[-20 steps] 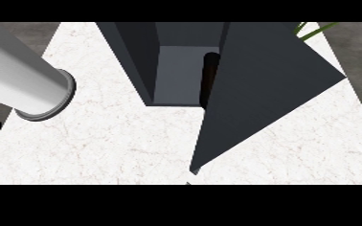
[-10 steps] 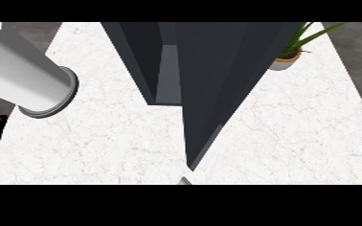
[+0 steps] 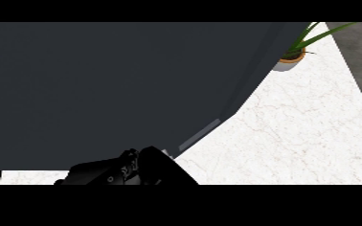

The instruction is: Pick up the wine, place it into the cabinet and close the cabinet

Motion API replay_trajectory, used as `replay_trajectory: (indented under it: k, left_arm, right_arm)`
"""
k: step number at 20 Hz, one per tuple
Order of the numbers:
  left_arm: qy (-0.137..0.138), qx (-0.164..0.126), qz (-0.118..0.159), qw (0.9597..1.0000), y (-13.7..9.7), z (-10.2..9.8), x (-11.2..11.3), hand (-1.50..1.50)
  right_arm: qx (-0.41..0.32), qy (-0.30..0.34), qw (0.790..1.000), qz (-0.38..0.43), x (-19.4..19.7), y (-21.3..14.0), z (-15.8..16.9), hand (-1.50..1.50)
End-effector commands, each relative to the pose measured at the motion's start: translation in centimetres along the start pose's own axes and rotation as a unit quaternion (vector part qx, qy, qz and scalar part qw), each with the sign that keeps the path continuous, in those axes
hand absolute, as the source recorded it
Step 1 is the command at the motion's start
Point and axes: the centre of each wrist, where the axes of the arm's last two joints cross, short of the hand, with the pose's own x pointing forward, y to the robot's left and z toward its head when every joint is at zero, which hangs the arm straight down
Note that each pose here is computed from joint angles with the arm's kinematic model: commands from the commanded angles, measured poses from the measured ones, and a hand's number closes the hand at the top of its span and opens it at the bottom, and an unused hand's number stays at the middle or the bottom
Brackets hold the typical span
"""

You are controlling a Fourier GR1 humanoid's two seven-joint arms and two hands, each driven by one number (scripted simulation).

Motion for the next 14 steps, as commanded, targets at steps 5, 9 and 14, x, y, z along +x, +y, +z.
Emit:
replay_trajectory:
  k: [5,9,14]
  left_arm:
    - [-0.004,-0.001,-0.007,1.0,0.1,-0.8,0.5,-1.5]
    - [-0.016,0.011,-0.006,0.9998,-1.1,-0.8,0.4,-1.5]
    - [-0.012,0.008,-0.006,0.9999,0.0,-1.4,0.4,-1.5]
  right_arm:
    - [-0.04,-0.014,0.997,0.063,0.4,-1.1,-9.5,1.5]
    - [-0.068,-0.024,0.992,0.102,1.0,-3.9,-12.2,1.5]
    - [-0.083,0.0,0.993,0.088,-1.3,-6.3,-14.5,1.5]
